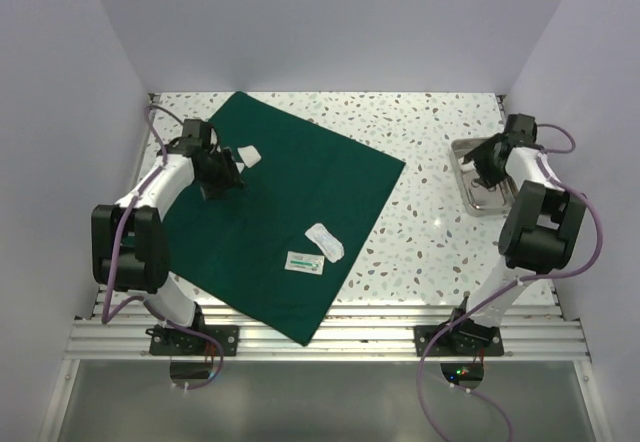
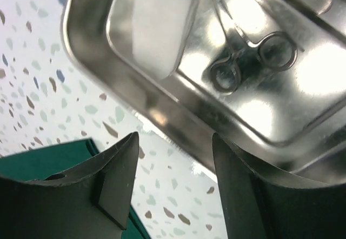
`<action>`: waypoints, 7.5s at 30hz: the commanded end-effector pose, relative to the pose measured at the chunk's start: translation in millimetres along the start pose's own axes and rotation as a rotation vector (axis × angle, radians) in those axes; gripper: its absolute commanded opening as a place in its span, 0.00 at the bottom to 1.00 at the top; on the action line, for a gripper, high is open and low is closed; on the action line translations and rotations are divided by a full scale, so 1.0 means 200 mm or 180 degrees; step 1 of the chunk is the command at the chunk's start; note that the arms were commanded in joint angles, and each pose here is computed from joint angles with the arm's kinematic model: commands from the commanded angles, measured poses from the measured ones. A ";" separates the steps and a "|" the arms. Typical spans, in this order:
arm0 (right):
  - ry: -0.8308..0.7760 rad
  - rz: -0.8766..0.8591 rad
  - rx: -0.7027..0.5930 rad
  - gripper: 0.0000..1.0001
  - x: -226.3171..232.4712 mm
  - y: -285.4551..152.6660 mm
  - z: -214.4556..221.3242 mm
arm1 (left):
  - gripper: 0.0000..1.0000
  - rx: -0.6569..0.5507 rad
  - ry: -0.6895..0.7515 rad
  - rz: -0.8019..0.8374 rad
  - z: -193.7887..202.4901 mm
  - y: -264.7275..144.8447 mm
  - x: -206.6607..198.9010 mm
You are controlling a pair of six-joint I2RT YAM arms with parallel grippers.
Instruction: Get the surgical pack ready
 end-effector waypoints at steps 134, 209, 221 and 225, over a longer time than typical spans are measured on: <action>-0.2702 -0.1837 0.1517 0.55 0.49 -0.56 1.09 | 0.00 -0.0364 0.0344 0.1544 -0.70 0.27 -0.02; -0.2720 -0.1777 0.1628 0.54 0.49 -0.51 1.10 | 0.00 -0.0355 0.0067 0.1675 -0.72 0.36 0.07; -0.2718 -0.1749 0.1648 0.53 0.49 -0.50 1.10 | 0.00 -0.0354 0.0011 0.1611 -0.75 0.45 0.11; -0.2726 -0.1733 0.1655 0.54 0.49 -0.49 1.10 | 0.00 -0.0366 0.0001 0.1617 -0.77 0.48 0.11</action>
Point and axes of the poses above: each gripper's point midway between its finger pads, its own y axis out along the fingers, its own x axis along the line the jaws close on, z = x × y, the point moved 10 cm from there along -y, back along the fingers, and after that the axes turned 1 degree about y, right-handed, at the moved point
